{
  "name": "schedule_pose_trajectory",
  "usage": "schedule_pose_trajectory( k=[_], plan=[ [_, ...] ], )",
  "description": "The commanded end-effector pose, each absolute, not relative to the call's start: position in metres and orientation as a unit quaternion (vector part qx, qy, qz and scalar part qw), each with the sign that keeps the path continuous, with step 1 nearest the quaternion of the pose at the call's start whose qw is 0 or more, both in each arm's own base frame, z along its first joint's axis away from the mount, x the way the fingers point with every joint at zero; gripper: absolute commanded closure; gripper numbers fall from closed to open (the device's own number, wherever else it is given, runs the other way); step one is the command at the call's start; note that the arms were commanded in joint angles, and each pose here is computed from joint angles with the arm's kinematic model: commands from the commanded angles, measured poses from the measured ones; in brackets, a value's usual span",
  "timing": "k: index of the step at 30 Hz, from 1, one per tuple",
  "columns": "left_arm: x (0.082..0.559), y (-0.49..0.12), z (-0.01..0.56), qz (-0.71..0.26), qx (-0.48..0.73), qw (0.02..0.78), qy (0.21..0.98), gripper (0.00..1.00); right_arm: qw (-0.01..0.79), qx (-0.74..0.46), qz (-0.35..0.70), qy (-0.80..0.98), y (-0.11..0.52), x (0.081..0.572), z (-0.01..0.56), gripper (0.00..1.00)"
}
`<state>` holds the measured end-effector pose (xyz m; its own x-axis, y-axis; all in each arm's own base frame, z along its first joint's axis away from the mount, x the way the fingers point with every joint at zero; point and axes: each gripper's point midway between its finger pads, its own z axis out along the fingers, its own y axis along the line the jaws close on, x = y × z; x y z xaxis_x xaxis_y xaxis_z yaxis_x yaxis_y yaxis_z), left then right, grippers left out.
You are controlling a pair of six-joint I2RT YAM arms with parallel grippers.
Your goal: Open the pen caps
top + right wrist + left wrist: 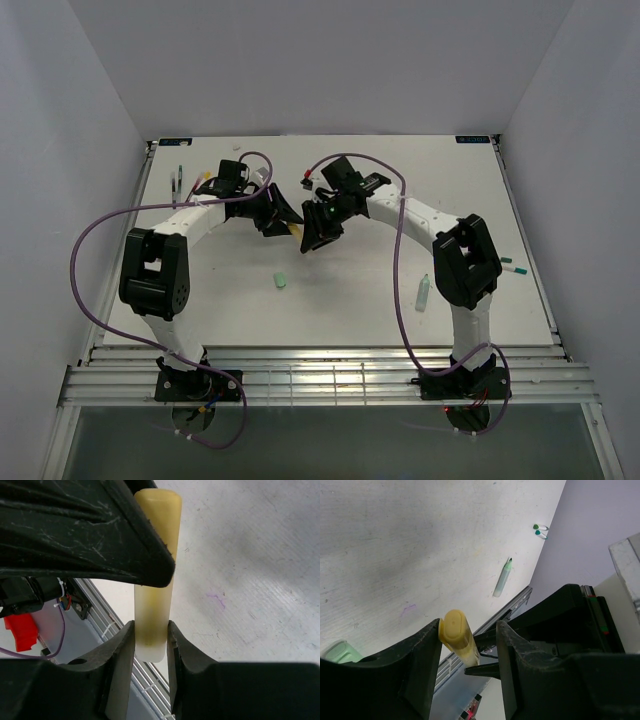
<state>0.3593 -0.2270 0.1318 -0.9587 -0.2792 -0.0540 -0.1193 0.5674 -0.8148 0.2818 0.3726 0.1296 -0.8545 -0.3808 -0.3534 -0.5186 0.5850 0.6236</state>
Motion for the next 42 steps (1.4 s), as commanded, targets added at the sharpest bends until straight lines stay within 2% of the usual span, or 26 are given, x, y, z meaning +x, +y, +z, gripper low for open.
schedule_pose_trajectory(
  k=[1, 8, 17, 20, 21, 23, 28, 29, 32, 34, 38, 41, 42],
  plan=[
    [0.359, -0.229, 0.140, -0.460, -0.108, 0.097, 0.876, 0.44, 0.105, -0.267, 0.398, 0.871, 0.385, 0.281, 0.145, 0.92],
    [0.356, -0.229, 0.140, -0.463, -0.108, 0.094, 0.875, 0.54, 0.111, -0.263, 0.402, 0.870, 0.390, 0.284, 0.147, 0.92],
    [0.352, -0.230, 0.141, -0.469, -0.103, 0.093, 0.872, 0.89, 0.115, -0.262, 0.405, 0.868, 0.397, 0.289, 0.152, 0.92],
    [0.351, -0.230, 0.141, -0.469, -0.102, 0.093, 0.872, 1.00, 0.119, -0.265, 0.406, 0.867, 0.398, 0.291, 0.152, 0.68],
    [0.351, -0.230, 0.141, -0.470, -0.101, 0.093, 0.872, 1.00, 0.119, -0.265, 0.406, 0.867, 0.399, 0.293, 0.152, 0.57],
    [0.352, -0.230, 0.143, -0.472, -0.100, 0.096, 0.871, 1.00, 0.114, -0.265, 0.407, 0.867, 0.401, 0.293, 0.149, 0.52],
    [0.352, -0.230, 0.146, -0.474, -0.096, 0.100, 0.870, 1.00, 0.105, -0.265, 0.411, 0.866, 0.403, 0.293, 0.143, 0.57],
    [0.351, -0.231, 0.147, -0.476, -0.094, 0.101, 0.869, 1.00, 0.104, -0.266, 0.411, 0.866, 0.404, 0.294, 0.142, 0.65],
    [0.353, -0.231, 0.151, -0.478, -0.092, 0.107, 0.867, 1.00, 0.095, -0.265, 0.414, 0.866, 0.404, 0.291, 0.138, 0.73],
    [0.356, -0.232, 0.155, -0.481, -0.089, 0.112, 0.865, 1.00, 0.087, -0.264, 0.415, 0.866, 0.404, 0.287, 0.135, 0.92],
    [0.374, -0.225, 0.158, -0.469, -0.109, 0.130, 0.867, 1.00, 0.076, -0.269, 0.385, 0.880, 0.390, 0.266, 0.124, 0.92],
    [0.402, -0.187, 0.150, -0.432, -0.188, 0.148, 0.869, 1.00, 0.101, -0.298, 0.341, 0.886, 0.377, 0.244, 0.124, 0.92],
    [0.410, -0.177, 0.149, -0.427, -0.211, 0.152, 0.866, 1.00, 0.087, -0.304, 0.316, 0.895, 0.365, 0.231, 0.109, 0.92]
  ],
)
